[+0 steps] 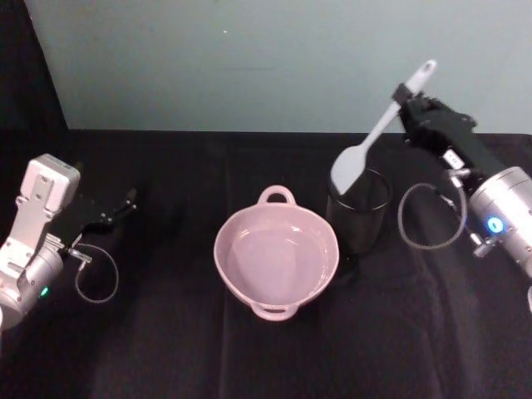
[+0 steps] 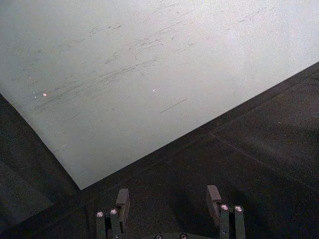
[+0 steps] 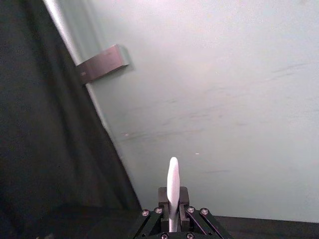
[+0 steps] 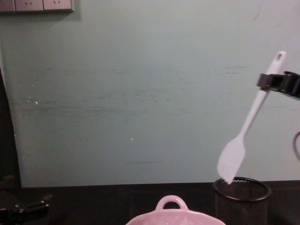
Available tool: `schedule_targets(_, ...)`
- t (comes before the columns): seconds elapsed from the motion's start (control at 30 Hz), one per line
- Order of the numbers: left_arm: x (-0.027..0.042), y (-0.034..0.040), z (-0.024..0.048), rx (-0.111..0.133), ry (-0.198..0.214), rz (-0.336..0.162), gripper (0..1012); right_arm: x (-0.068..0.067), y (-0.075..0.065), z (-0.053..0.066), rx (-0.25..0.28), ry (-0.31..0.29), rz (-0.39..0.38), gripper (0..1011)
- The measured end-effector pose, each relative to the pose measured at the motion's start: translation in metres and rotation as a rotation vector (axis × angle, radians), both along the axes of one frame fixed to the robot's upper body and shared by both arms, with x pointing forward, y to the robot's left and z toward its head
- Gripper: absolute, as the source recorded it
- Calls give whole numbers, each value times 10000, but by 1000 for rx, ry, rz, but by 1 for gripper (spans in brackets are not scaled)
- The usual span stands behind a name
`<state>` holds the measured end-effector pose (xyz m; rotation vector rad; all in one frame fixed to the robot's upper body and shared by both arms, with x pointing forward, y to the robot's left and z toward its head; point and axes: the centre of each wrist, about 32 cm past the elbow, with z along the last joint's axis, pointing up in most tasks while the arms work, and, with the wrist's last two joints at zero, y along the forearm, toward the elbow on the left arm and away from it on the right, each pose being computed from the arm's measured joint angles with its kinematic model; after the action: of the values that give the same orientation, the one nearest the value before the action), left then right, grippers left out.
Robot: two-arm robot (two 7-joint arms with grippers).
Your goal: Use the one hand to pick up the spoon and stir the clear water in the bowl.
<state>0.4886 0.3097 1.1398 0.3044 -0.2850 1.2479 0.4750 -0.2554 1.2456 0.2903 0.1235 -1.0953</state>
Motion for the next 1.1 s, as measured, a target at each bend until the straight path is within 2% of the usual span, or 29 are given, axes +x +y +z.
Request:
schedule_targets(0.17, 0, 0, 0, 0, 0, 0, 1011, 85, -136, -39, 41, 39, -47, 111)
schedule_targets(0.4, 0, 0, 0, 0, 0, 0, 1011, 188, -198, -147, 75, 105, -69, 111)
schedule_targets(0.7, 0, 0, 0, 0, 0, 0, 1011, 341, -209, -323, 140, 208, -73, 111)
schedule_targets(1.1, 0, 0, 0, 0, 0, 0, 1011, 396, -163, -465, 155, 296, -83, 111)
